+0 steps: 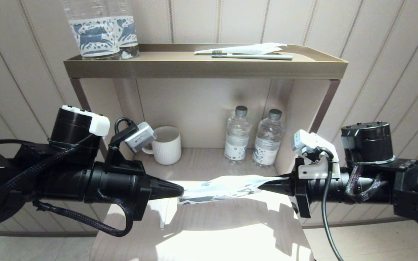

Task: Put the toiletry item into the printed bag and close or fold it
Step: Hand it to the other hand

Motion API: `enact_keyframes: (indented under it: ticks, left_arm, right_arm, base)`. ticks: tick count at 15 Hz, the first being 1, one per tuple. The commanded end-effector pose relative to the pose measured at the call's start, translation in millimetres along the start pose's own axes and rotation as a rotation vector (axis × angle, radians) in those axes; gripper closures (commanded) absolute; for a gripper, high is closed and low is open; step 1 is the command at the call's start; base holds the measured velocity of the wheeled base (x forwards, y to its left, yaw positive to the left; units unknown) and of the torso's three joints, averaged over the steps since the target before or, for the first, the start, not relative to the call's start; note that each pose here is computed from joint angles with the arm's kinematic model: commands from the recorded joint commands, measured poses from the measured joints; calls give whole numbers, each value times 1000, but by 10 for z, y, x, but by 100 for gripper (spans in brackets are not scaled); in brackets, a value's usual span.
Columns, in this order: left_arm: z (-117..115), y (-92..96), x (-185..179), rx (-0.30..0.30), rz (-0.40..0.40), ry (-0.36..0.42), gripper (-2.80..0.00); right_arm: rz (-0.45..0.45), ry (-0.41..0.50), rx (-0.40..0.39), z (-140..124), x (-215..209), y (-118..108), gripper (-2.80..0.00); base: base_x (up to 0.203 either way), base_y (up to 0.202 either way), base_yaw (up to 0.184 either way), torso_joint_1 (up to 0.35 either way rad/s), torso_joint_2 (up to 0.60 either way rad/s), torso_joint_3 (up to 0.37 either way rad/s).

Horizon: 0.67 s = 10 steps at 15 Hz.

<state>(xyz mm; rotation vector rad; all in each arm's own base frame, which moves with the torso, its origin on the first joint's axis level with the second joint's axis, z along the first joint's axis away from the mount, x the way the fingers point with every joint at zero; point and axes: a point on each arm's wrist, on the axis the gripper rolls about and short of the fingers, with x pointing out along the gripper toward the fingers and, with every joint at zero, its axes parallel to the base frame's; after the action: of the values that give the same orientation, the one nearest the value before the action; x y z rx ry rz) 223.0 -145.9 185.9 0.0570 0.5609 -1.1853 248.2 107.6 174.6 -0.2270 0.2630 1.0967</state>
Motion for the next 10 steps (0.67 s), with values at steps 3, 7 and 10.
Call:
enact_keyframes:
  ticks: [3,7,10]
  left_arm:
    - [67,-23,-89,21,10,-37,0]
    - [52,-34,-102,27,10,-35,0]
    - [55,-48,-120,30,11,-39,0]
  right_arm:
    - [-7,-15,-13,34,-44,5,0]
    - [-7,-17,-15,41,-47,5,0]
    - [-13,-17,-14,41,-51,-11,0]
  base:
    - [0,0,0,0,0,0]
    - [0,0,0,0,0,0]
    - [0,0,0,0,0,0]
